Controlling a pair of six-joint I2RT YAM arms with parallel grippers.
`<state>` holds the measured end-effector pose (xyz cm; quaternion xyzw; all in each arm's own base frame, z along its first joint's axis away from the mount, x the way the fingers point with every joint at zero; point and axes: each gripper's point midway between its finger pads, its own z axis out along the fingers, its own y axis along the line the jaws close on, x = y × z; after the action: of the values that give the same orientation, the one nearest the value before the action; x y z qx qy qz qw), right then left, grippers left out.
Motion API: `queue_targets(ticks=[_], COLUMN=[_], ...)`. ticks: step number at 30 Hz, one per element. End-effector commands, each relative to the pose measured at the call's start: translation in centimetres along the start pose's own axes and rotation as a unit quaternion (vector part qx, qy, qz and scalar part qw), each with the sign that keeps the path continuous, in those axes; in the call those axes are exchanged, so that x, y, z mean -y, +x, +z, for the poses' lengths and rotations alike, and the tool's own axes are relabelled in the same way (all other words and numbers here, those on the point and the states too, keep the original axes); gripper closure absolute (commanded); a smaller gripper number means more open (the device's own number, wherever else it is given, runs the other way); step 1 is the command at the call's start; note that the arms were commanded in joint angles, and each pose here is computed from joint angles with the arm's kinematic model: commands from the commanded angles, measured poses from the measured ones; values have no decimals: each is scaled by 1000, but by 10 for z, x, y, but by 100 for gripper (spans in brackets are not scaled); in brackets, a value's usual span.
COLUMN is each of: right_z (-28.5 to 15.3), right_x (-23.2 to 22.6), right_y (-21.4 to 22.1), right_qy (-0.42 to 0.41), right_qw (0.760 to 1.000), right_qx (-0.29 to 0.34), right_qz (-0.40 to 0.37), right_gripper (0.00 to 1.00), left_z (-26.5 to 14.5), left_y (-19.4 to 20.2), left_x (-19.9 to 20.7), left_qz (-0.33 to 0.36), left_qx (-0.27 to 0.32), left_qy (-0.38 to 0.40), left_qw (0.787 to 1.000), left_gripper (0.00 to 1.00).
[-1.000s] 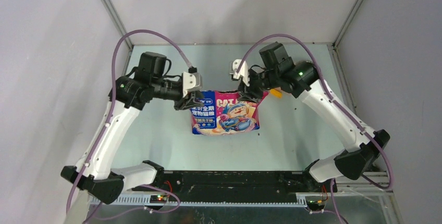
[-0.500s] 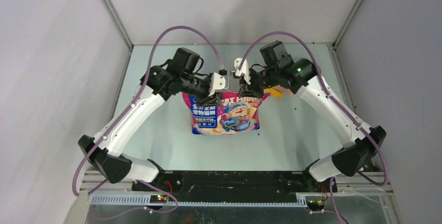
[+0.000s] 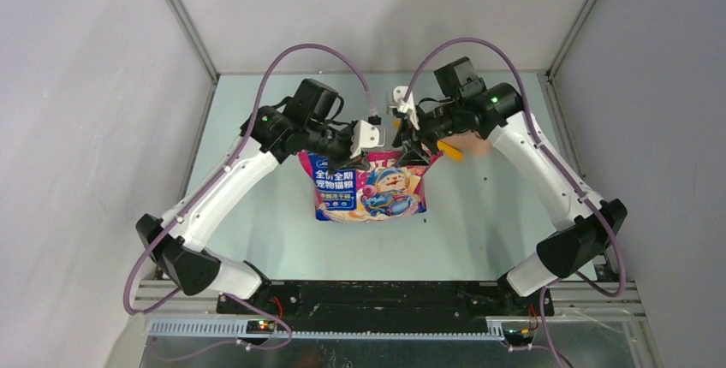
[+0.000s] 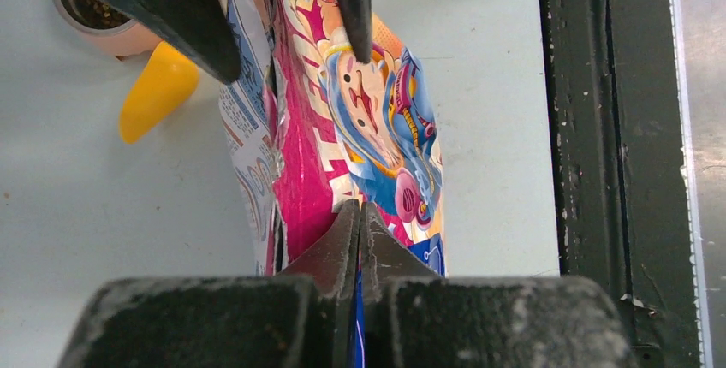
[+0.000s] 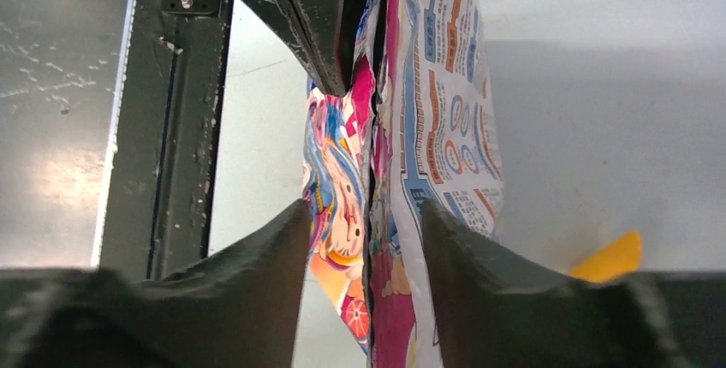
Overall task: Serve the pet food
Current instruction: Close the pet food bag at the center of the board.
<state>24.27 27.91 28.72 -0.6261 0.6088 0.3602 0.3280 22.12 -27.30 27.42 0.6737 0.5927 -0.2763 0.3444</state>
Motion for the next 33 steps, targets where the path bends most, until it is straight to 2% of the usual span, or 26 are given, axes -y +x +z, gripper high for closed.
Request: queue_targets(ticks=[1, 8, 10, 11, 12, 13, 14, 15, 17, 19, 23, 25, 26, 27, 33], right_z=[-1, 21, 24, 25, 25, 23, 25, 24, 24, 25, 26, 24, 26, 23, 20], right_x=[2, 9, 8, 7, 7, 6, 8, 7, 9, 11, 10, 9, 9, 5, -6], right_y=[-16, -4, 1, 2, 4, 2, 4, 2, 0, -4, -13, -21, -19, -22, -26], right_qy=[-11, -27, -28, -28, -23, -19, -14, -9, -4, -1, -8, -15, -21, -29, -52], right_qw=[999, 999, 999, 999, 999, 999, 999, 999, 999, 1000, 1000, 1000, 1000, 1000, 999], right_qx=[14, -16, -20, -22, -23, -20, -19, -16, -12, -4, 8, 12, 8, 8, 10], right_qz=[-32, -36, -35, -35, -36, -41, -39, -42, -41, -30, -8, -3, 4, 8, 13], right_gripper=[41, 39, 39, 39, 40, 40, 40, 41, 43, 46, 63, 76, 91, 99, 100], left_z=[-17, -25, -32, -37, -43, -50, -56, -64, -75, -80, -71, -59, -54, -46, -17], left_y=[-12, -6, -5, -8, -10, -16, -19, -27, -38, -44, -33, -22, -16, -12, 6], left_x=[-2, 14, 12, 12, 10, 10, 9, 9, 7, 1, -19, -28, -29, -30, -25], left_qz=[-5, -3, -1, 1, 7, 12, 19, 26, 35, 39, 33, 28, 25, 25, 18], left_qx=[22, 35, 39, 39, 41, 43, 46, 51, 57, 58, 37, 22, 14, 8, -23], left_qy=[-29, -4, -11, -15, -23, -29, -36, -41, -56, -72, -97, -96, -93, -85, -41], left_qw=[999, 999, 999, 999, 999, 999, 998, 998, 996, 995, 994, 995, 995, 996, 999], left_gripper=[100, 98, 79, 65, 60, 46, 37, 20, 3, 1, 0, 0, 0, 0, 0])
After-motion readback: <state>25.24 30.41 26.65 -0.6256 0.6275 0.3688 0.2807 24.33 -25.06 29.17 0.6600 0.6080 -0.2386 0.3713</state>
